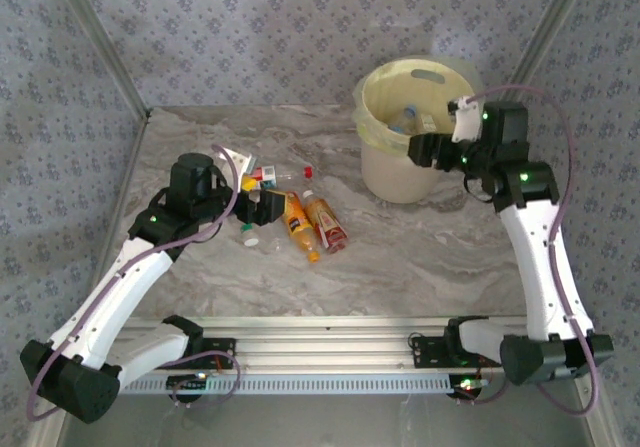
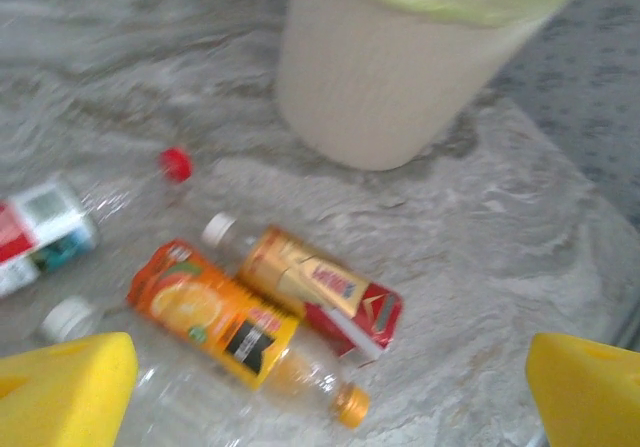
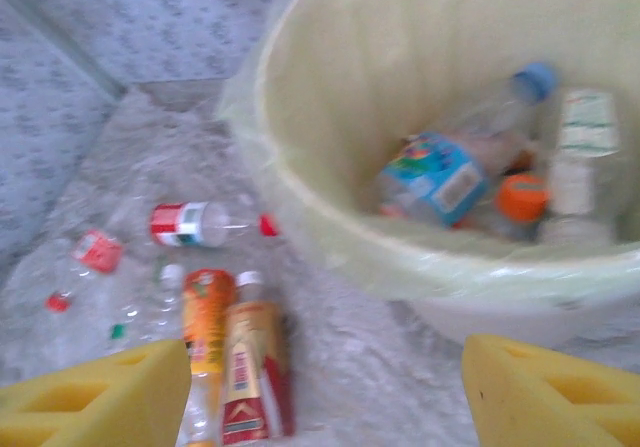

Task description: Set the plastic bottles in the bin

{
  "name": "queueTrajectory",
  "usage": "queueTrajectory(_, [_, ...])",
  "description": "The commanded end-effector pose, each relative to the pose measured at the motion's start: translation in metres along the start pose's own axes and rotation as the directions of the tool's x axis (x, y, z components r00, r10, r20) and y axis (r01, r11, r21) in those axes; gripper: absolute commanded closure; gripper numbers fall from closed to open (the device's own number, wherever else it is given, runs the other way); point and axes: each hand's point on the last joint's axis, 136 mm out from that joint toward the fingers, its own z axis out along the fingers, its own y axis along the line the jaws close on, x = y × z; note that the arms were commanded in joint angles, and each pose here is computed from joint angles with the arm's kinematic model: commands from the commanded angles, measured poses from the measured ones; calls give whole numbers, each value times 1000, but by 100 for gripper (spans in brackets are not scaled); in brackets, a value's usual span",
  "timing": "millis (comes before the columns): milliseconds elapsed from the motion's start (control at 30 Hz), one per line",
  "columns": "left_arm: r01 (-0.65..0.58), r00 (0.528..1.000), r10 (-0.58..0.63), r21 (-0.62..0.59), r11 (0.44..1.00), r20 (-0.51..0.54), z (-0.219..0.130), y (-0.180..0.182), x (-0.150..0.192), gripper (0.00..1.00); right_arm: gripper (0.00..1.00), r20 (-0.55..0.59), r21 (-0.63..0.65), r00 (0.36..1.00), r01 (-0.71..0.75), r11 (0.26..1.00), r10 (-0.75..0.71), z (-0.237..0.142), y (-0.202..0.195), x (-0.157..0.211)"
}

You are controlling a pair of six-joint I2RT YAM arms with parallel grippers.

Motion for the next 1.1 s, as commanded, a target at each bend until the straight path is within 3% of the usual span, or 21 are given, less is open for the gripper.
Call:
queueTrajectory(0, [146,988,-153,-219,965,-17,-9,34,6,0,24,-4,-179,1000,-26,984,26,1,39,16])
queueTrajectory(200, [293,940,-336,-373,880,-53,1,77,26,1,16,-118,-294,993,-31,955,-4,17,78,76])
queueTrajectory(333, [292,910,-398,-509,810,-112,7,109,43,2,2,-198,-370,979,-26,929,-51,29,100,118])
queueTrajectory(433, [285,889,-435,-576,766,-140,17,128,48,2,0,-234,-438,970,-44,898,-66,35,117,142])
queueTrajectory(533, [268,872,-460,-623,735,-167,30,145,52,2,0,-230,-465,969,-27,885,-91,37,131,154])
queueTrajectory(767, [212,822,-508,-691,691,-256,67,179,64,8,0,-145,-386,983,47,921,-112,53,141,162])
queueTrajectory(1067, [213,746,-595,-739,639,-299,97,209,87,10,0,-144,-352,980,80,933,-138,59,145,171])
